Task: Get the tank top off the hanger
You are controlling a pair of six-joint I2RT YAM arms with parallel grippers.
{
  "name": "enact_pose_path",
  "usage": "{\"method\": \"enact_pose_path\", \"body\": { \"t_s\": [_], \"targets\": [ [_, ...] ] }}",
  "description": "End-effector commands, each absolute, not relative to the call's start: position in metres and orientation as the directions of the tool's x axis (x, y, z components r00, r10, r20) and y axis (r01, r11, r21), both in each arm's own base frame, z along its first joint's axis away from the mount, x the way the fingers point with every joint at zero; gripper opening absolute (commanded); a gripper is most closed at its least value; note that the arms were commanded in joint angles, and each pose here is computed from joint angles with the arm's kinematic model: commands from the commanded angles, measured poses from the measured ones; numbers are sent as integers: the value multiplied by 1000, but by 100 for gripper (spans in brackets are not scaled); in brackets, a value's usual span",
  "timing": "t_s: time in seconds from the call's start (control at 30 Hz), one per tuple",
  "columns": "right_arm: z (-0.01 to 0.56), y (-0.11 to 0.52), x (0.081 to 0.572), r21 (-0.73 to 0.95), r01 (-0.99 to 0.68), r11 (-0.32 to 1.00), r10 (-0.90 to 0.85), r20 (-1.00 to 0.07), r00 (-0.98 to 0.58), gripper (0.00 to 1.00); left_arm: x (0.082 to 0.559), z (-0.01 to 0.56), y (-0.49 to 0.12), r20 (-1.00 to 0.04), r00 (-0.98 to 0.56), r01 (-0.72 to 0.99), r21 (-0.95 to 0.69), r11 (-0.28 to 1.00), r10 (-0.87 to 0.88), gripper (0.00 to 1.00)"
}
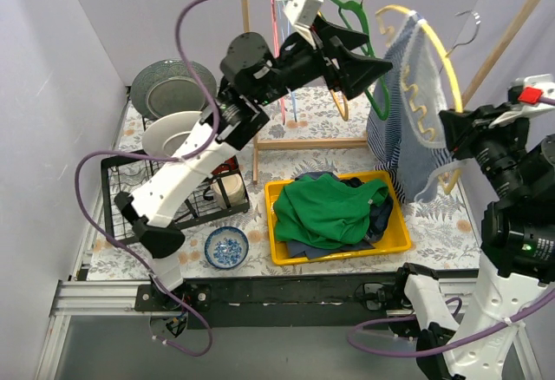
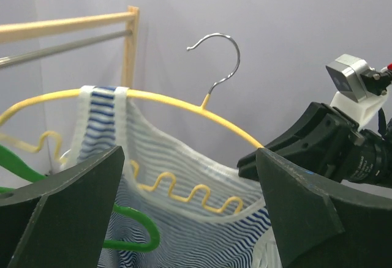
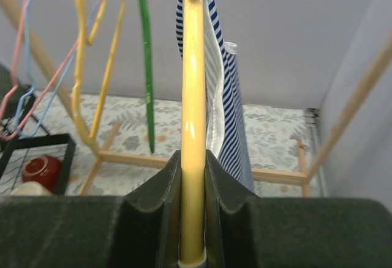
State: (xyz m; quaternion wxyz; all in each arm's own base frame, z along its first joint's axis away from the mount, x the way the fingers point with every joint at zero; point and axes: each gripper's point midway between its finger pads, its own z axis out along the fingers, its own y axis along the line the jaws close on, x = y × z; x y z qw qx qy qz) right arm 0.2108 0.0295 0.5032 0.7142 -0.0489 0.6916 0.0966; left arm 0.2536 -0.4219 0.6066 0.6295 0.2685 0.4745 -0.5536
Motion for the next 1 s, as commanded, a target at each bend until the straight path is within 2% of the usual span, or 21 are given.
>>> {"method": "enact_pose_path", "body": {
  "t_s": [0.0, 0.27, 0.43, 0.57, 0.7, 0.97],
  "targets": [
    [492, 68, 211, 37, -427, 903, 63, -997, 48, 1, 242, 617, -432, -867, -65, 979, -151, 136, -494, 88],
    [482, 77, 203, 6, -470, 883, 26, -999, 37, 1, 247, 582, -465, -889, -110, 988, -147, 49, -444, 79],
    [482, 83, 203, 16, -504, 864, 33, -999, 25, 1, 249, 577, -474, -888, -114, 988, -147, 40, -446, 77],
    [484, 86, 204, 23, -525, 851, 42, -999, 24, 1, 256, 570, -482, -889, -116, 987, -152, 48, -444, 75],
    [489, 87, 206, 23, -528, 849, 46, -998, 30, 1, 270, 560, -489, -892, -106, 981, -165, 97, -439, 68],
    [491, 93, 206, 33, -565, 824, 51, -999, 16, 1, 280, 551, -503, -897, -96, 980, -161, 118, -432, 65]
  ]
}}
